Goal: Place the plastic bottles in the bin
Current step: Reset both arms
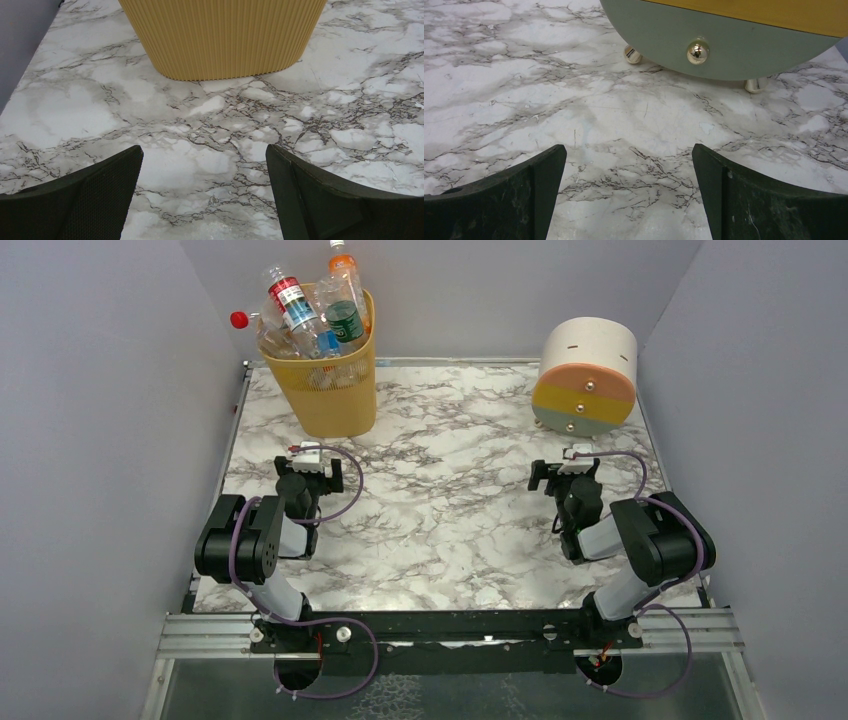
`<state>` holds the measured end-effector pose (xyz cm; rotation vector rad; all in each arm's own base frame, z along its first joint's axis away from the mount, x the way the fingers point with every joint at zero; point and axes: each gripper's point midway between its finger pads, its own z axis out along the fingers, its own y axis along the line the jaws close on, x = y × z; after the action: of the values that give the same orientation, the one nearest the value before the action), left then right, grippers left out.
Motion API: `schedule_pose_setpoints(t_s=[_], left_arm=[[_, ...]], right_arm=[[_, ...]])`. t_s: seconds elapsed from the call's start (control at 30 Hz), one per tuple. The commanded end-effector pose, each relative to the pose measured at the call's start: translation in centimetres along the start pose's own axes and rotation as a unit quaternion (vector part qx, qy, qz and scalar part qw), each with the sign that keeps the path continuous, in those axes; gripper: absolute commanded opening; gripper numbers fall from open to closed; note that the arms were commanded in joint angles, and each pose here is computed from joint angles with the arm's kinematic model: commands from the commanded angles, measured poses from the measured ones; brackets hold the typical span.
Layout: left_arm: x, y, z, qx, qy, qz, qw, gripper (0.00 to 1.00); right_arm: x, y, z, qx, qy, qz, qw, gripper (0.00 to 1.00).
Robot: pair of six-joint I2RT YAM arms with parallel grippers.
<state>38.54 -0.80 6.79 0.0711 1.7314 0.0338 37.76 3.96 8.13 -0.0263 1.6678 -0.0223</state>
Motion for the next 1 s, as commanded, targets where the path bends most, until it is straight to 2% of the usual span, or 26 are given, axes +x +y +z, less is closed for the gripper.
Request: schedule_pose_setpoints(t_s=[0.0, 0.97], left_arm=[[-0.62, 0.17, 0.09, -0.009, -0.013, -0.004, 1.000, 0.99], [-0.58, 0.32, 0.13, -0.013, -0.012, -0.005, 1.000, 0.99]], right_arm=[[-0.68, 0.05, 0.05, -0.005, -0.015, 0.006, 1.000, 0.99], [-0.70, 0.03, 0.05, -0.004, -0.015, 0.006, 1.000, 0.99]])
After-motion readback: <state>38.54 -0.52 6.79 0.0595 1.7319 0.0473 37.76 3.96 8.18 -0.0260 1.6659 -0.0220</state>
